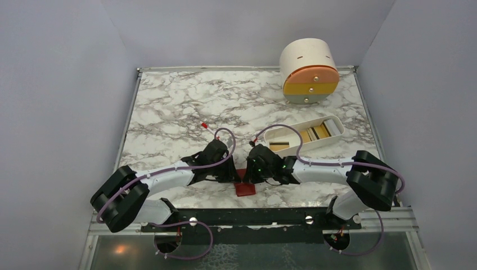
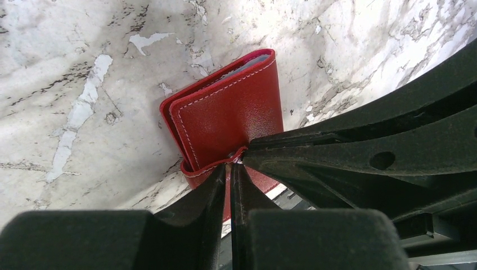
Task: Put the credit cards into the card holder
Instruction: Close the card holder at the center of the board.
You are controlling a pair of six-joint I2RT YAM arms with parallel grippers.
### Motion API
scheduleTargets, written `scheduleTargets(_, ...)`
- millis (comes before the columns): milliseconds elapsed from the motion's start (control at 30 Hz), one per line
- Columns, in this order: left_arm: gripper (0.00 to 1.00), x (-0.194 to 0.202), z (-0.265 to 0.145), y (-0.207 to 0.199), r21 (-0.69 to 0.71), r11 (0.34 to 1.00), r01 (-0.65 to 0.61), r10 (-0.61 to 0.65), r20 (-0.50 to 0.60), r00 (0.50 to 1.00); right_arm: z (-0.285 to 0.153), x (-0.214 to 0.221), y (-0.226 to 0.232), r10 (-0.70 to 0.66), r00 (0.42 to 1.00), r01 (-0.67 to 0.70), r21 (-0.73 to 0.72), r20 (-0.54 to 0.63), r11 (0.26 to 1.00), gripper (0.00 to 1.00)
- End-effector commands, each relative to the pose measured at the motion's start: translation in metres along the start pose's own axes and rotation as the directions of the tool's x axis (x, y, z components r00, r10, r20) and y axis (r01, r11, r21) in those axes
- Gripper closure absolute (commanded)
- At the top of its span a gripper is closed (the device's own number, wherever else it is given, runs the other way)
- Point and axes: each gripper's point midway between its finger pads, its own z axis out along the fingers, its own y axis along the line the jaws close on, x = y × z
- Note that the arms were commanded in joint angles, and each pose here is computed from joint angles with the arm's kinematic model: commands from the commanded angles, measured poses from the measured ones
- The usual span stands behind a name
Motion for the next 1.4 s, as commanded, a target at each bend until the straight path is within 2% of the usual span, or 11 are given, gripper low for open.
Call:
scheduleTargets(0,0.89,0.006,0.004,0.01,-0.025,1.0,-0.016,0.015,-0.011,1.0,0.008,0.006,-0.003,0.0,1.0,0.0,0.018,-0.019,1.0,0.99)
scheduleTargets(767,0.93,0.015,0.012,0.055,-0.242,0.97,0.001,-0.013,-0.047,0.999,0.023,0.026,-0.027,-0.012,0.995,0.023,0.115,-0.099,0.993,0.99)
scheduleTargets(933,0.94,0.017,0.012,0.057,-0.246,0.969,0.007,-0.02,-0.05,0.999,0.024,0.034,-0.036,0.0,0.994,0.013,0.123,-0.106,0.992,0.99)
scheduleTargets(1100,0.93,0.009,0.006,0.039,-0.19,0.982,0.006,-0.011,-0.025,1.0,0.014,0.016,-0.024,-0.016,0.999,0.02,0.094,-0.042,0.995,0.99)
scheduleTargets(1233,0.86,-0.009,-0.005,0.016,-0.139,0.99,-0.013,0.018,0.033,0.999,-0.004,-0.011,-0.004,-0.03,0.999,0.028,0.062,0.032,0.998,0.88)
scheduleTargets(1367,0.72,-0.036,-0.032,-0.016,-0.1,0.993,-0.055,0.068,0.132,0.989,-0.033,-0.037,0.003,-0.027,0.991,0.018,0.067,0.132,0.998,0.74)
